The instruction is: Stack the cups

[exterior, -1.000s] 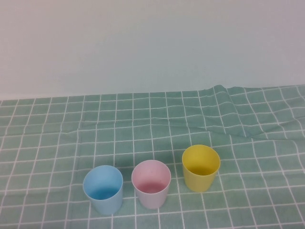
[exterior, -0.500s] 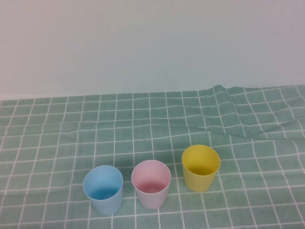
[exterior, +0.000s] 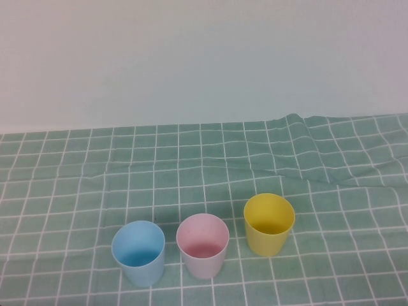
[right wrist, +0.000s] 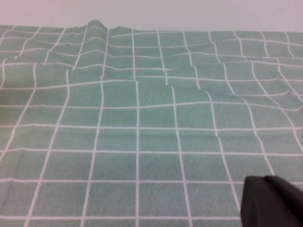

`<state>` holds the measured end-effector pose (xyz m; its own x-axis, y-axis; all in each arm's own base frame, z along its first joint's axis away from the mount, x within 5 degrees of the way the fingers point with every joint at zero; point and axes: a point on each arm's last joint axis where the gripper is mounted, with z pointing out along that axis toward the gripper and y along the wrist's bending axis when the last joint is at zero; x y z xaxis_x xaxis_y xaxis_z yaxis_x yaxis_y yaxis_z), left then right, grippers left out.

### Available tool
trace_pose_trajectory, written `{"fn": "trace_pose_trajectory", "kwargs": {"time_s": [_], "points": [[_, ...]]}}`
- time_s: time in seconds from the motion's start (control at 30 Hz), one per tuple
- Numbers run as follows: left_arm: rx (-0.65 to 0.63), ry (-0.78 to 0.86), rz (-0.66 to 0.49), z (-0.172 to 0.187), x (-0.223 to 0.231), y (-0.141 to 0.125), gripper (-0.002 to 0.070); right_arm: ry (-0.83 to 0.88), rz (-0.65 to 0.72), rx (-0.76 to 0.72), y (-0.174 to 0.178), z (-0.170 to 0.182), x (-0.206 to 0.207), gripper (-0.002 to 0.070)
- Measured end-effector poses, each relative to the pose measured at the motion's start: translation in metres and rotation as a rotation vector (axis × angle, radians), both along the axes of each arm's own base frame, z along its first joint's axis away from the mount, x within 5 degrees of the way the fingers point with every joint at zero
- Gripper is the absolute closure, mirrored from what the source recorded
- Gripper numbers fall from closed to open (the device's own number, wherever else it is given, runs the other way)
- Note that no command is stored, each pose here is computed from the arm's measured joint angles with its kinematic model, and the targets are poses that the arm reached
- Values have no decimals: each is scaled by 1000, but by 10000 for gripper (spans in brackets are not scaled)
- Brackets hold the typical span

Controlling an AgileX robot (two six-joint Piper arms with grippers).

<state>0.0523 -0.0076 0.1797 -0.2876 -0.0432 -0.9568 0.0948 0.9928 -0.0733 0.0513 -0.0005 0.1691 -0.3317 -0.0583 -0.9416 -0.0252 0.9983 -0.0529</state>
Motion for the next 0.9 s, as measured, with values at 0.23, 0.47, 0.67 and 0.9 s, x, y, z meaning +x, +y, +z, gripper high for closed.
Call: {"fn": "trace_pose_trajectory", "kwargs": {"time_s": [0.23, 0.47, 0.67, 0.9], "points": [[18, -2, 15, 0, 0, 1, 676, 0, 0, 0, 0, 0, 0, 678], [20, -2, 15, 0, 0, 1, 676, 0, 0, 0, 0, 0, 0, 678], [20, -2, 15, 0, 0, 1, 676, 0, 0, 0, 0, 0, 0, 678], [20, -2, 15, 0, 0, 1, 676, 0, 0, 0, 0, 0, 0, 678]]}}
